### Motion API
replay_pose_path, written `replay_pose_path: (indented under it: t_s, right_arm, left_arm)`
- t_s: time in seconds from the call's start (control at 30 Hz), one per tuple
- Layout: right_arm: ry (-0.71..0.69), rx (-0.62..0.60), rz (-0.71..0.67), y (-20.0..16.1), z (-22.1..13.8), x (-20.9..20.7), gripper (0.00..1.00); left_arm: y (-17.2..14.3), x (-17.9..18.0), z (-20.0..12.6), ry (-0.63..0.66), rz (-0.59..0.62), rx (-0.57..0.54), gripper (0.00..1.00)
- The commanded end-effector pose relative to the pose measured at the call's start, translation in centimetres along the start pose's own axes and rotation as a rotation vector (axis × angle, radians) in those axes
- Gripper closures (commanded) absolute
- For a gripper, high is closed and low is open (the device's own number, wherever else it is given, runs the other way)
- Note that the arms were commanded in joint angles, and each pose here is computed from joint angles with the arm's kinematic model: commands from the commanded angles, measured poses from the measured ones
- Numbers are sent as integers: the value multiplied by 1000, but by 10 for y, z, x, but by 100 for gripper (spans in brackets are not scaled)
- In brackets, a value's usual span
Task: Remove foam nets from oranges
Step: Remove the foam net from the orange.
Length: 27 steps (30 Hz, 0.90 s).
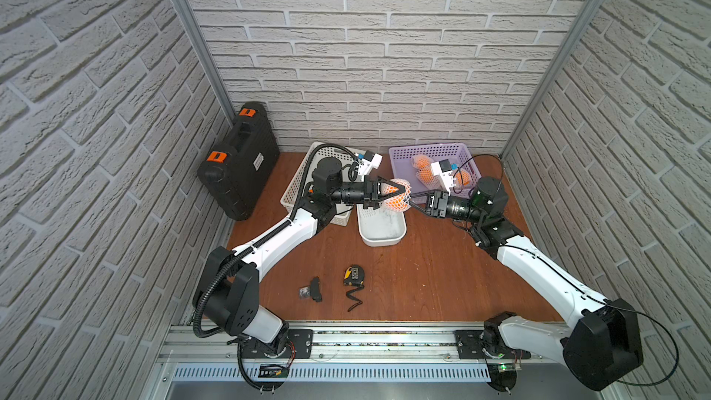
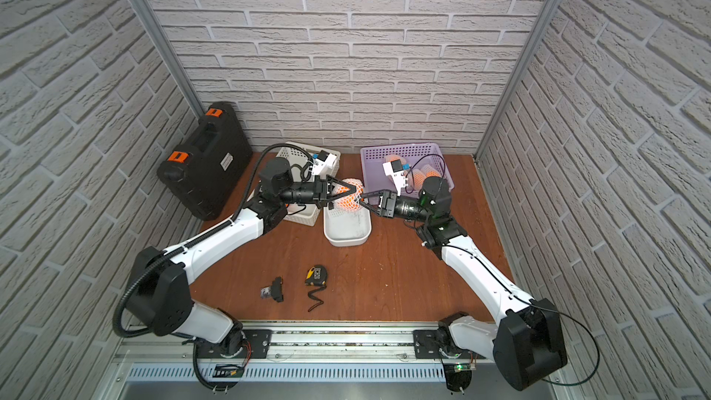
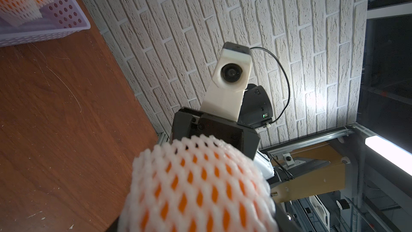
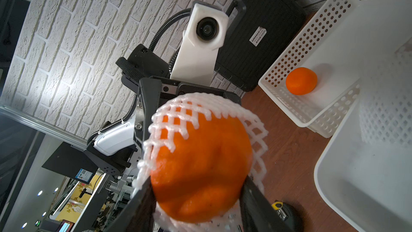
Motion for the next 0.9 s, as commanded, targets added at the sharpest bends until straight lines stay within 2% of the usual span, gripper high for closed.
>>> replay_pose_path:
  t_s: [0.0, 0.13, 0.23, 0.4, 0.57, 0.87]
  right_arm:
    - [73, -15, -105, 4, 6, 24, 51]
    - [40, -1, -121, 2, 3, 25, 52]
    - [6, 9, -130, -1, 0, 24, 53]
    - [-47, 15, -118, -3, 0, 17, 54]
    - [-67, 16, -110, -5, 0, 12, 55]
    - [-117, 29, -102, -9, 0, 5, 57]
  left_arm:
    - [-20, -13, 19, -45, 48, 132, 41]
    - [-18, -12, 15, -19, 55, 121, 36]
    - [-16, -12, 8, 12, 66, 98, 27]
    - [-13, -10, 1, 35, 65, 72, 21]
    - [-14, -9, -2, 43, 67, 70, 10]
    - [-12, -4, -8, 92, 65, 41, 15]
Point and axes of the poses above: each gripper's point midway between its finger pads, its own z axis out along the fingers, its own x axis along the line the jaws close on, y = z × x, the point moved 7 cm from there along -z, back along the fingers, and after that the axes turned 12 degrees about -z, right-handed, at the moved point
